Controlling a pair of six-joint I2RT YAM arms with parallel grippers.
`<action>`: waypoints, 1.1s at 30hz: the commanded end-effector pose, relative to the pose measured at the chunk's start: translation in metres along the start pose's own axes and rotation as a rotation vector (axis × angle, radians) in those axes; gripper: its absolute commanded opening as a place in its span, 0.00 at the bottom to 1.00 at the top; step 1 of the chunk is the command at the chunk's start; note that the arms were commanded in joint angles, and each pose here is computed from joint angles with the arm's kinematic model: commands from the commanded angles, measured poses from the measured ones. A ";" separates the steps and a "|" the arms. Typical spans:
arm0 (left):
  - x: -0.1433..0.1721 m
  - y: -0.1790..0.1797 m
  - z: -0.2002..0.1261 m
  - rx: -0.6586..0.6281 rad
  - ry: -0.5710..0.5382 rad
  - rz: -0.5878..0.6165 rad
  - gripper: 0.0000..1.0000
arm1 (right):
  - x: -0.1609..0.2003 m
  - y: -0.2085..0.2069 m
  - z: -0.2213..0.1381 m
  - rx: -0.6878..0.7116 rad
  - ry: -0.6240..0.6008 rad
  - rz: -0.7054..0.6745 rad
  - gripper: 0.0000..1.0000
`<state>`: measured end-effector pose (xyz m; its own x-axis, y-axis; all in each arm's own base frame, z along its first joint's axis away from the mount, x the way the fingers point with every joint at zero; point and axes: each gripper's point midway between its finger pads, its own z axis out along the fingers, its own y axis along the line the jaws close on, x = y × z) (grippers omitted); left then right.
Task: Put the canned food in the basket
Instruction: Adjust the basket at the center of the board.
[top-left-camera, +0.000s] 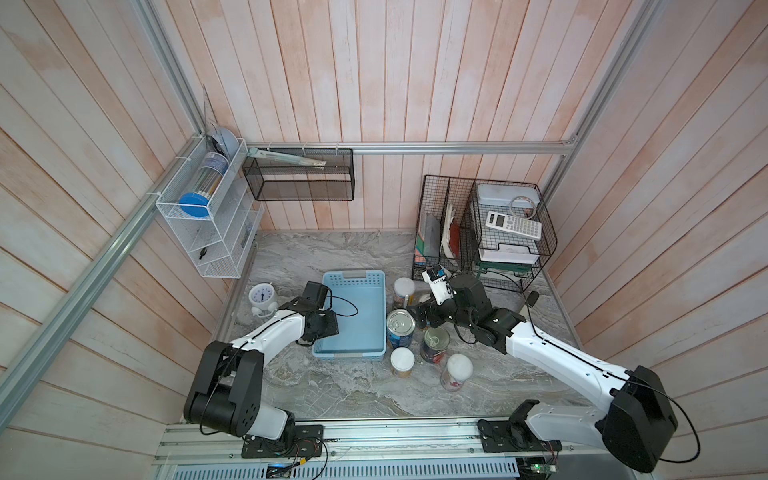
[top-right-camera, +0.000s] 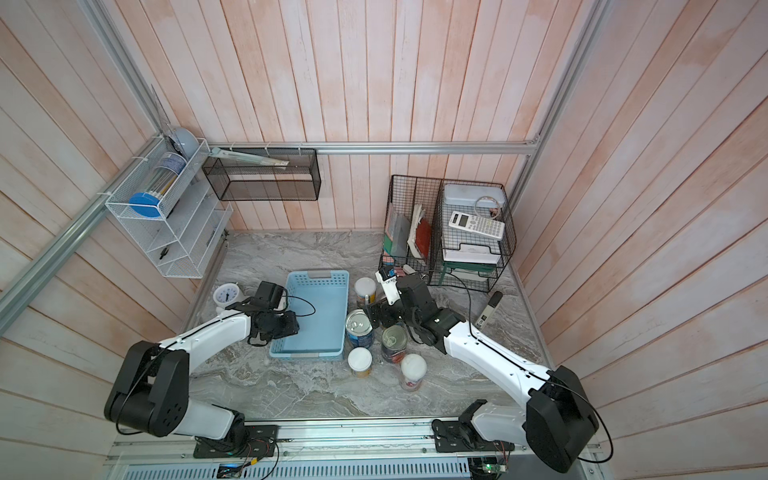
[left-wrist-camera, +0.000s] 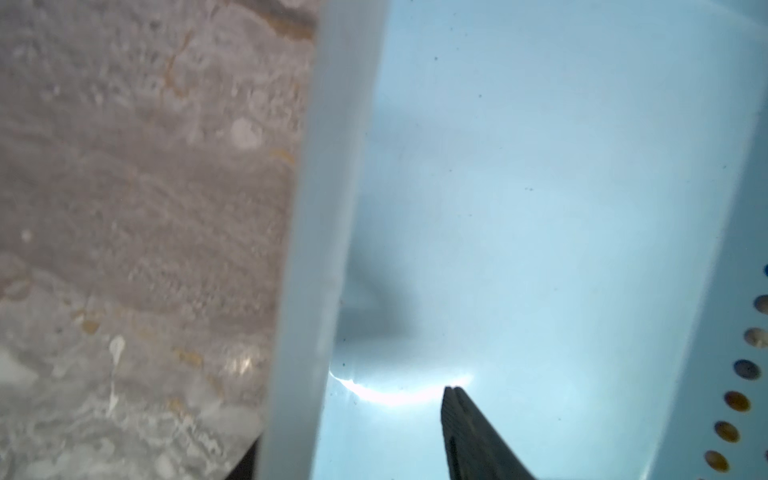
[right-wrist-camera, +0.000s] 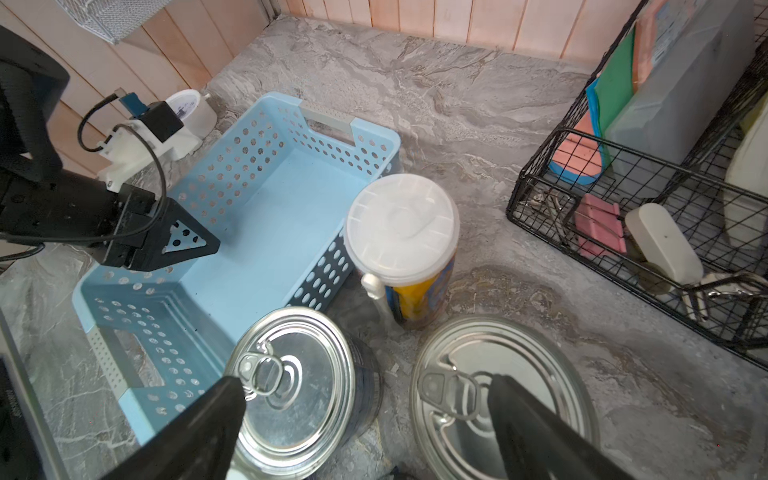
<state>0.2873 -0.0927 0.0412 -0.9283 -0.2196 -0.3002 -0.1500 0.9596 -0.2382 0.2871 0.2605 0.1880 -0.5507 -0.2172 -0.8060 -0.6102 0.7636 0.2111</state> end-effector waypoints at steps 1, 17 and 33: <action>0.020 -0.002 -0.008 0.046 -0.007 -0.075 0.55 | -0.004 0.013 -0.008 -0.030 0.004 -0.001 0.98; 0.041 -0.006 -0.032 0.012 -0.085 -0.109 0.68 | 0.016 0.042 -0.005 -0.070 0.080 -0.027 0.98; 0.010 -0.027 -0.085 0.138 -0.305 -0.143 1.00 | 0.017 0.026 0.004 0.042 0.150 -0.031 0.98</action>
<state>0.2520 -0.0987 0.1080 -0.7699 -0.4031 -0.4948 -0.2232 0.8964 -0.3829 0.2623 0.2835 0.1738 -0.6073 -0.3259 -0.7246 -0.6249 0.7591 0.1823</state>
